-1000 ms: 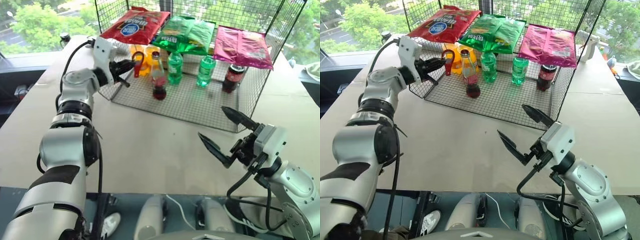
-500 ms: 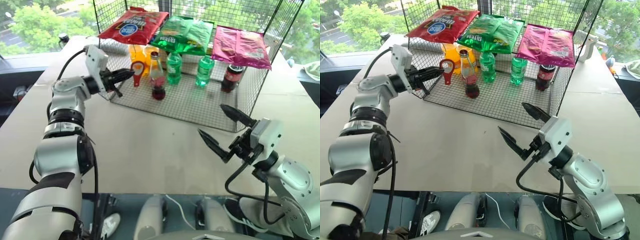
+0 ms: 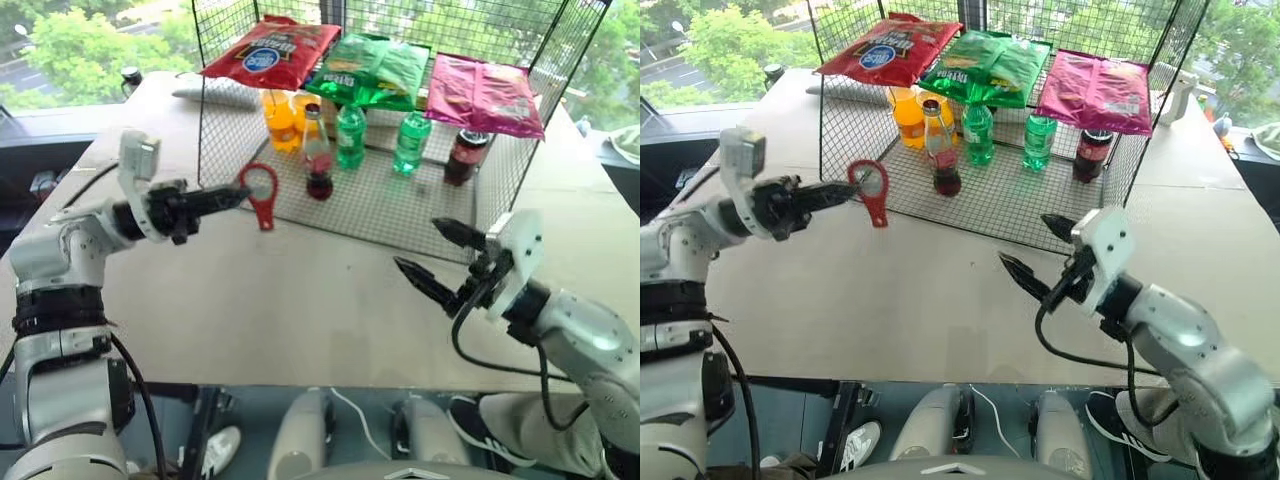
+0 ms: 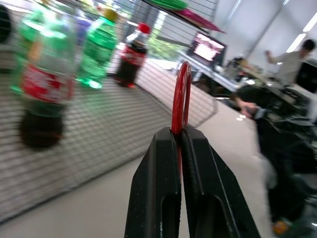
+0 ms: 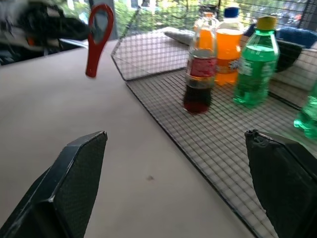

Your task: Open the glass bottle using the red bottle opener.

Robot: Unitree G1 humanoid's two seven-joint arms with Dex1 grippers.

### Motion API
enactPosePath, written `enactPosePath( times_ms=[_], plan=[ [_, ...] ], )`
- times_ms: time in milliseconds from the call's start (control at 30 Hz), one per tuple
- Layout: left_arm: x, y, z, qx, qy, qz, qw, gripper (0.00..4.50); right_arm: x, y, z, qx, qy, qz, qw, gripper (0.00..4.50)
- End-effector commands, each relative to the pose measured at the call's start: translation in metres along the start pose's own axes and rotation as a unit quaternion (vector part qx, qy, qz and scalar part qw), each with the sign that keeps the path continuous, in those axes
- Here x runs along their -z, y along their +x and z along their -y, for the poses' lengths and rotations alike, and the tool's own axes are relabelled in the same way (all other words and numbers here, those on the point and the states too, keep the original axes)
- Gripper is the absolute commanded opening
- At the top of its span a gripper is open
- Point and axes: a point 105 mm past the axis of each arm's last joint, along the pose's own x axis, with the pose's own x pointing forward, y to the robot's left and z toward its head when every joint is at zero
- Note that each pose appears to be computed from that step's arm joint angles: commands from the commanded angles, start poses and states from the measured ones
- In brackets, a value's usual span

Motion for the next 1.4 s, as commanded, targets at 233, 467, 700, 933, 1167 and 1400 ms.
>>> enactPosePath(
  times_ms=[233, 467, 700, 933, 1167, 1400],
  plan=[
    [0.0, 0.09, 0.042, 0.132, 0.003, 0.028, 0.991, 0.07, -0.014, 0.029, -0.013, -0.106, 0.181, -0.029, 0.977, 4.5],
    [0.012, 0.117, 0.051, 0.171, -0.001, 0.031, 0.985, 0.07, -0.016, 0.047, -0.006, -0.075, 0.244, -0.028, 0.967, 4.5],
    [0.016, 0.123, 0.054, 0.186, -0.005, 0.031, 0.982, 0.07, -0.018, 0.053, -0.009, -0.069, 0.273, -0.028, 0.959, 4.5],
    [0.015, 0.122, 0.053, 0.186, -0.004, 0.032, 0.982, 0.07, -0.017, 0.052, -0.016, -0.081, 0.273, -0.041, 0.958, 4.5],
    [0.015, 0.118, 0.052, 0.189, -0.008, 0.031, 0.981, 0.07, -0.018, 0.053, -0.019, -0.089, 0.274, -0.04, 0.957, 4.5],
    [0.013, 0.115, 0.05, 0.186, -0.017, 0.032, 0.982, 0.0, -0.017, 0.05, -0.021, -0.095, 0.272, -0.041, 0.957, 3.4]
  ],
)
